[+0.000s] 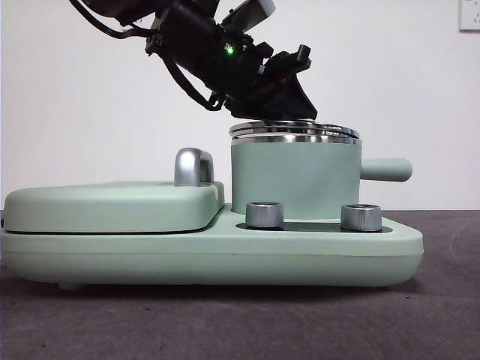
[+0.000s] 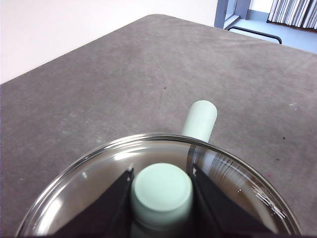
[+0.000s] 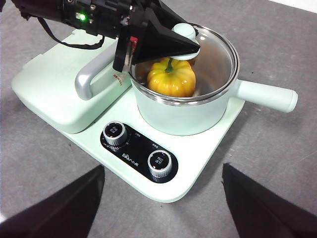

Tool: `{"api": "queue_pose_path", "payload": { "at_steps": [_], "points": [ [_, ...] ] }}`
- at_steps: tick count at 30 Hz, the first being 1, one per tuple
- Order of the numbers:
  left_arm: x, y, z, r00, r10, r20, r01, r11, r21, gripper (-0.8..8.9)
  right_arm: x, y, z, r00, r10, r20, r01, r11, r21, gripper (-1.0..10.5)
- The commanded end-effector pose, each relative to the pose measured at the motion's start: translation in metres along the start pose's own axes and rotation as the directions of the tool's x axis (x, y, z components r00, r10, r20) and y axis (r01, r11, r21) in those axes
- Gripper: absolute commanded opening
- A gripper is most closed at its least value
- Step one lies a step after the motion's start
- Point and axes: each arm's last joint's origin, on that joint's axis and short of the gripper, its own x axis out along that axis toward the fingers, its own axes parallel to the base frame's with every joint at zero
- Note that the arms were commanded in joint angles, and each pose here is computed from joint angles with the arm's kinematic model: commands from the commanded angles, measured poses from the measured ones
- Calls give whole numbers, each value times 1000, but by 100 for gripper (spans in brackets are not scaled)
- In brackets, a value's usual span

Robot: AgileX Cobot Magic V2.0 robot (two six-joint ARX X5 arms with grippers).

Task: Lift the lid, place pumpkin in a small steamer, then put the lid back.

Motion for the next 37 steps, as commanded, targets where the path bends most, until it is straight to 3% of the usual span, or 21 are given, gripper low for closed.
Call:
{"api": "queue_pose_path", "payload": {
  "at_steps": [1, 37],
  "points": [
    [12, -4, -12, 998, -39, -41, 38, 999, -25, 7, 0, 1, 3, 1000, 5, 10, -5, 1000, -14, 368],
    [0, -9, 7, 1000, -12, 18, 11, 1000, 11, 9, 0, 1, 3, 1000, 4, 9, -4, 1000, -13, 368]
  ]
}}
